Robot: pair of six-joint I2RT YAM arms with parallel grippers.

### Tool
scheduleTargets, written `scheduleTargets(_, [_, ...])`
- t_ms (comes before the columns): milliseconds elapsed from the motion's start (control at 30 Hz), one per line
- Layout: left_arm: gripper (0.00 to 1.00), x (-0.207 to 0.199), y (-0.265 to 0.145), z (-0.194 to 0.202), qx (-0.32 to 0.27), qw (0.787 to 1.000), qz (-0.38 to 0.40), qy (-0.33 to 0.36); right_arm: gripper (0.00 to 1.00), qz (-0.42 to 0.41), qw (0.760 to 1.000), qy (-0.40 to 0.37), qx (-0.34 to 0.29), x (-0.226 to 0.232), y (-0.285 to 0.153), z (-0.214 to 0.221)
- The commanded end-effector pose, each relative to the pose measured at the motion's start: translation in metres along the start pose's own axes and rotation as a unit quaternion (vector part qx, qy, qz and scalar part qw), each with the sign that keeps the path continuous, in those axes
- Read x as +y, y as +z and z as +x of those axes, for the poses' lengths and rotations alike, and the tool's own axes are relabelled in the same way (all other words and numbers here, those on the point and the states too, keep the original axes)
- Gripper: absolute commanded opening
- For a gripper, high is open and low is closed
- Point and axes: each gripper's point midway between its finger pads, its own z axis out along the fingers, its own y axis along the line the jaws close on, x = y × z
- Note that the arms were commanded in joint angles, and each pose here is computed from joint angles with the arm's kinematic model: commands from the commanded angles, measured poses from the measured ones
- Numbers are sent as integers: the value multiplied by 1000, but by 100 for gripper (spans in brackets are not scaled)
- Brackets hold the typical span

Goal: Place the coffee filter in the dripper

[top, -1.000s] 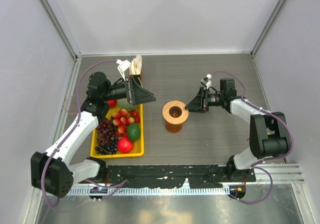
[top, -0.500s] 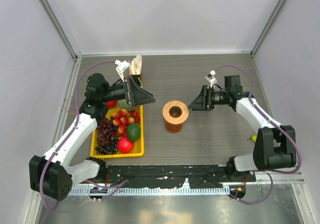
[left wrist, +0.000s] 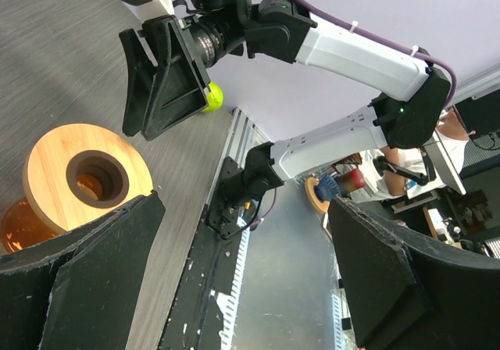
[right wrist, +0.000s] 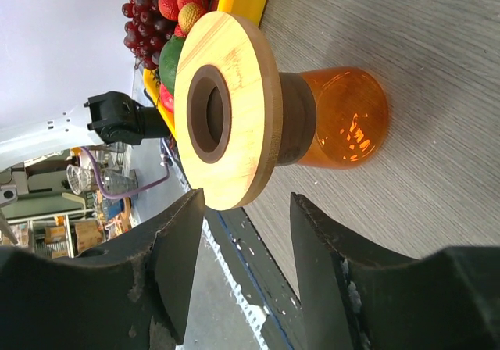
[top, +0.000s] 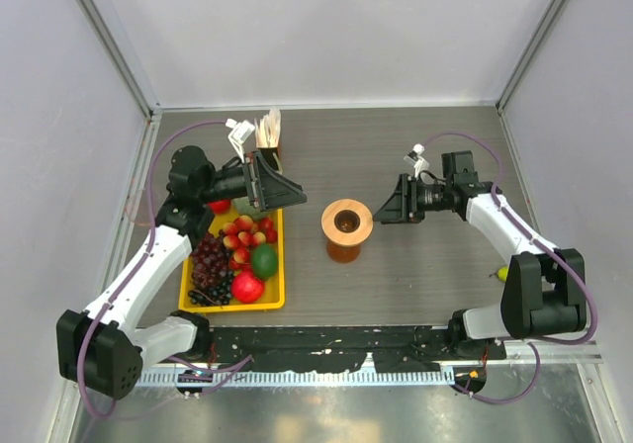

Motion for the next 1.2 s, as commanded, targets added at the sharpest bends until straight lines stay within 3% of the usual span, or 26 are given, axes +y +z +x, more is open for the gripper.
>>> scheduleTargets(0, [99,-6,-2,-2,-10,1000,3,27,53,-13,1000,-26,-2,11,4,-10])
scheduleTargets(567, [99,-4,-1,-2,-10,1000,3,26,46,-28,999,-39,10,20,14,-10])
scheduleTargets(1167, [99,-3,-2,-1,-10,1000,1,29,46,-39,998,-42,15,24,15,-9])
